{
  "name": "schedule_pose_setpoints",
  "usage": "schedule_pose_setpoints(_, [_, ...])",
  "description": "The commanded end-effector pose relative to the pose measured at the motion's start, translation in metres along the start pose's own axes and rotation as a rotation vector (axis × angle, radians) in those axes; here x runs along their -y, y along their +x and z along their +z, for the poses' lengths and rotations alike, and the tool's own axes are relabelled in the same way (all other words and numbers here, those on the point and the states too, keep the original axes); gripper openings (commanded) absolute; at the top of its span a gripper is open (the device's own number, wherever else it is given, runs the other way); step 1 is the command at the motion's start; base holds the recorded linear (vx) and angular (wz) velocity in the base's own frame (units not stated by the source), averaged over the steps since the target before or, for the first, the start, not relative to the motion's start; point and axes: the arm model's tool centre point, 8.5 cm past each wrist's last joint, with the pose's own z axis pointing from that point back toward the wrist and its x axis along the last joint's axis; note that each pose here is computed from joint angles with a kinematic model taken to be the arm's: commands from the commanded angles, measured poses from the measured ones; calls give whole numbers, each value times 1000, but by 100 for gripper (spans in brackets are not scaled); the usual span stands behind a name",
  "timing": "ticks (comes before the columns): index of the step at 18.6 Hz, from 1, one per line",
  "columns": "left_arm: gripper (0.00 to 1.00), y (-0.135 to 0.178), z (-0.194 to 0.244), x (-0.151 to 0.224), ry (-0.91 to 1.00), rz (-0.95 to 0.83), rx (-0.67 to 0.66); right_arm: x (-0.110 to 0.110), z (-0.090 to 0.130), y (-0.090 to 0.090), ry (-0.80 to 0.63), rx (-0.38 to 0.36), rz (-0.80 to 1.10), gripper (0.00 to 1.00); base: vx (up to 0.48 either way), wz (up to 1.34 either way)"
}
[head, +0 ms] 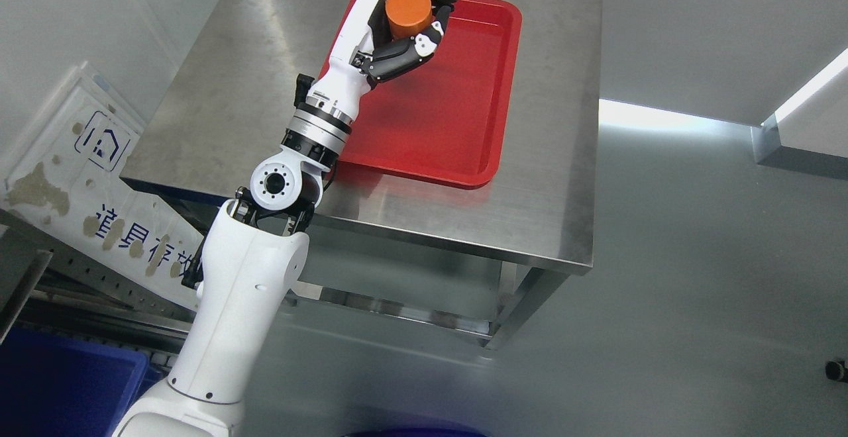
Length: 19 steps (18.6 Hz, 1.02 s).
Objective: Grab orange capacitor from left shelf to right desk
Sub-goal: 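Lower the held capacitor onto the red tray with the left hand, then open the left hand to release the capacitor on the tray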
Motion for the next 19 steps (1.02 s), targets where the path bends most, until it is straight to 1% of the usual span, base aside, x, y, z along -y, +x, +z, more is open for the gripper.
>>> schedule_pose_setpoints(1, [11,-19,-4,-2,-21,-18,-66,11,0,11,-18,30,-10,100,0,0])
schedule_pose_setpoints(7, [12,-43,1,-4,-15,-9,-158,11,0,10,-18,28,-10,100,0,0])
schedule_pose_setpoints(9, [16,-44,2,-4,-14,-8,-164,11,0,10,-18,28,-10,100,0,0])
schedule_pose_setpoints(12, [20,-45,2,-5,-13,-7,-173,11,0,11,-18,30,-10,100,0,0])
schedule_pose_setpoints(14, [26,-44,1,-5,-12,-9,-170,11,0,11,-18,30,-10,100,0,0])
schedule_pose_setpoints(16, [29,-44,2,-8,-4,-9,-170,11,0,10,-18,28,-10,100,0,0])
schedule_pose_setpoints(17, [31,-43,1,-9,-3,-9,-167,11,0,10,-18,28,-10,100,0,0])
schedule_pose_setpoints(19, [39,-42,0,-9,-3,-9,-164,11,0,10,-18,29,-10,100,0,0])
